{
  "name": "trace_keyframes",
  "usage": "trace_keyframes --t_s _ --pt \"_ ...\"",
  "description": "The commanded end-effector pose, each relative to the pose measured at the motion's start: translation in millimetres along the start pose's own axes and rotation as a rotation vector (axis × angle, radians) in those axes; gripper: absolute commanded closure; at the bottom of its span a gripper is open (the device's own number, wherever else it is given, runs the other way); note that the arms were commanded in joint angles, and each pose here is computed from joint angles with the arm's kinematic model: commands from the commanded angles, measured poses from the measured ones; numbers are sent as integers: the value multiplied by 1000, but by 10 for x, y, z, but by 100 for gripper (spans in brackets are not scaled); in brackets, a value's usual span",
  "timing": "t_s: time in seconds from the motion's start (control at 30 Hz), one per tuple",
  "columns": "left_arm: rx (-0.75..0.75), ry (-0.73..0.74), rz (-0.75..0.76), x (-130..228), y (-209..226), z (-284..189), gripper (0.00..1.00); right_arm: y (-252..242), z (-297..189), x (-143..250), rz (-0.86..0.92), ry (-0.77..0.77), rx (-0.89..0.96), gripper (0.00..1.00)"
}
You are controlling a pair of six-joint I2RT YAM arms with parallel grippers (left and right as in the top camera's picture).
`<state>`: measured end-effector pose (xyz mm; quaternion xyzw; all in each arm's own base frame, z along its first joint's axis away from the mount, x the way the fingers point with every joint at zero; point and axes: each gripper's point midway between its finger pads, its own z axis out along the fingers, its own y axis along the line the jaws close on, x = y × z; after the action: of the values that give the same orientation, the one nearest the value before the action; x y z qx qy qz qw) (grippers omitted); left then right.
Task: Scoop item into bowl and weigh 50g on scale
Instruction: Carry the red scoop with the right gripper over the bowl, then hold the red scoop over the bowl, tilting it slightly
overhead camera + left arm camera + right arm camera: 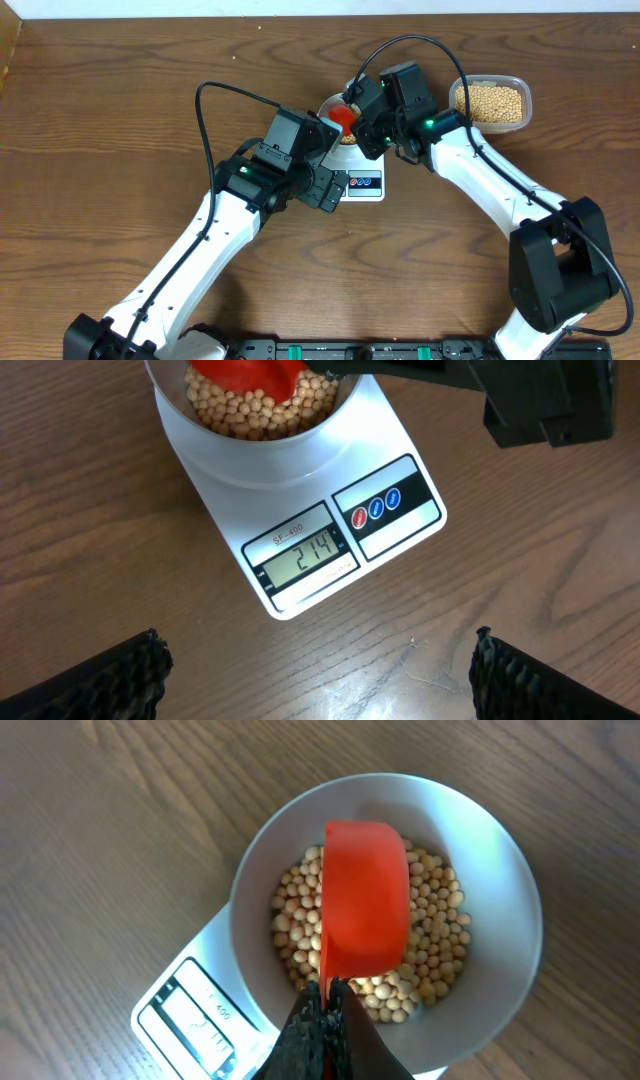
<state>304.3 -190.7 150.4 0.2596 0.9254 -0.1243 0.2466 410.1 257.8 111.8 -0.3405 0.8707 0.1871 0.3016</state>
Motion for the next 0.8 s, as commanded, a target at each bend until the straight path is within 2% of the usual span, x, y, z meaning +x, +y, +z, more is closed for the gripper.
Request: trace_keyframes --t_s 0.0,0.23,0.57,0.77 --pt "6 -11 3 -19 0 -32 2 102 24 9 21 2 -48 99" --pt "6 -11 3 -19 0 -32 2 150 -25 -51 51 -35 -136 99" --pt "6 -11 4 -19 0 -32 2 -78 -97 -52 112 -56 -122 99" --pt "6 -11 4 -19 0 -32 2 -35 -142 -118 109 -86 -168 99"
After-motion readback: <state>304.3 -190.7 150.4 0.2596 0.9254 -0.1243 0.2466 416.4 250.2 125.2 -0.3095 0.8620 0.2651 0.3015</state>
